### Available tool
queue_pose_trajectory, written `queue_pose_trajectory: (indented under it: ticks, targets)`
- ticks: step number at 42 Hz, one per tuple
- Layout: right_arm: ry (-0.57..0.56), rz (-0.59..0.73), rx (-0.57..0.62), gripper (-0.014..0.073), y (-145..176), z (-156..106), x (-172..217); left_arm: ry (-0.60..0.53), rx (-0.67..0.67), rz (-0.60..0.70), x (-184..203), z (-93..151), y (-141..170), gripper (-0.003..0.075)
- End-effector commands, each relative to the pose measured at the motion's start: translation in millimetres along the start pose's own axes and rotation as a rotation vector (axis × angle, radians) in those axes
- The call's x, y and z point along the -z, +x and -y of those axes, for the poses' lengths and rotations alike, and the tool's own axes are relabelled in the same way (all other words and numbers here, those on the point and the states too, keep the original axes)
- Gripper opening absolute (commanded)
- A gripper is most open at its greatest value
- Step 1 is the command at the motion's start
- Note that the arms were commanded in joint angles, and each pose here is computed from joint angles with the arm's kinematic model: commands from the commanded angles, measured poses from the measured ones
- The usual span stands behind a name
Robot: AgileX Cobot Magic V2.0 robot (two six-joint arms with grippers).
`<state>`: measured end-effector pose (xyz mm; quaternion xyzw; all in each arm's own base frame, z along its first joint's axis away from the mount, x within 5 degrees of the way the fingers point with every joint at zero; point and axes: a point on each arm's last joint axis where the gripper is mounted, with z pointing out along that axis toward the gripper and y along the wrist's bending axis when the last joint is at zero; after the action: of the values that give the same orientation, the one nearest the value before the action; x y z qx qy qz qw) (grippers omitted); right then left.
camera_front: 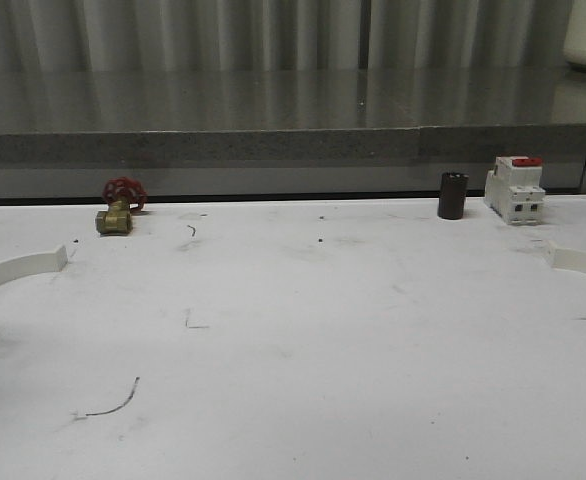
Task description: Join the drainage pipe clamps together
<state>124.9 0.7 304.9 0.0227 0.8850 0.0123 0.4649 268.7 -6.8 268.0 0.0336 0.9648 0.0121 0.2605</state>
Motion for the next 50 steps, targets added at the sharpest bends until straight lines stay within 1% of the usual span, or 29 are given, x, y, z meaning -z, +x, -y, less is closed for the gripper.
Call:
queue_pose_trajectory:
  ticks: [1, 6, 20, 28, 32, 36, 38, 45, 50]
  targets:
    - [0.000, 0.085, 0.013, 0.0468, -13.1, -0.2, 4.4, 0.004, 0.001, 0.059, -4.2, 1.3, -21.1, 0.0447]
    - [0.000, 0.085, 0.013, 0.0468, -13.1, -0.2, 4.4, 0.006, 0.000, 0.014, -27.9, 1.6, -30.0, 0.0447]
    - [0.000, 0.085, 0.013, 0.0468, -13.1, -0.2, 4.4, 0.034, 0.031, -0.108, -88.8, 5.0, -40.9, 0.0447]
    - [0.000, 0.085, 0.013, 0.0468, -13.1, -0.2, 4.4, 0.037, 0.033, -0.151, -114.6, 5.7, -44.9, 0.0446]
    - [0.000, 0.085, 0.013, 0.0468, -13.1, -0.2, 4.4, 0.049, 0.053, -0.163, -124.0, 7.2, -46.6, 0.0428]
    - [0.000, 0.085, 0.013, 0.0468, -13.1, -0.2, 4.4, 0.050, 0.054, -0.175, -131.5, 7.5, -47.4, 0.0395]
    - [0.000, 0.085, 0.013, 0.0468, -13.1, -0.2, 4.4, 0.051, 0.054, -0.182, -133.6, 7.5, -47.2, 0.0365]
    - [0.000, 0.085, 0.013, 0.0468, -13.1, -0.2, 4.4, 0.051, 0.054, -0.183, -134.5, 7.5, -47.0, 0.0223]
    - [0.000, 0.085, 0.013, 0.0468, -13.1, -0.2, 4.4, 0.051, 0.054, -0.194, -134.3, 7.6, -46.0, 0.0146]
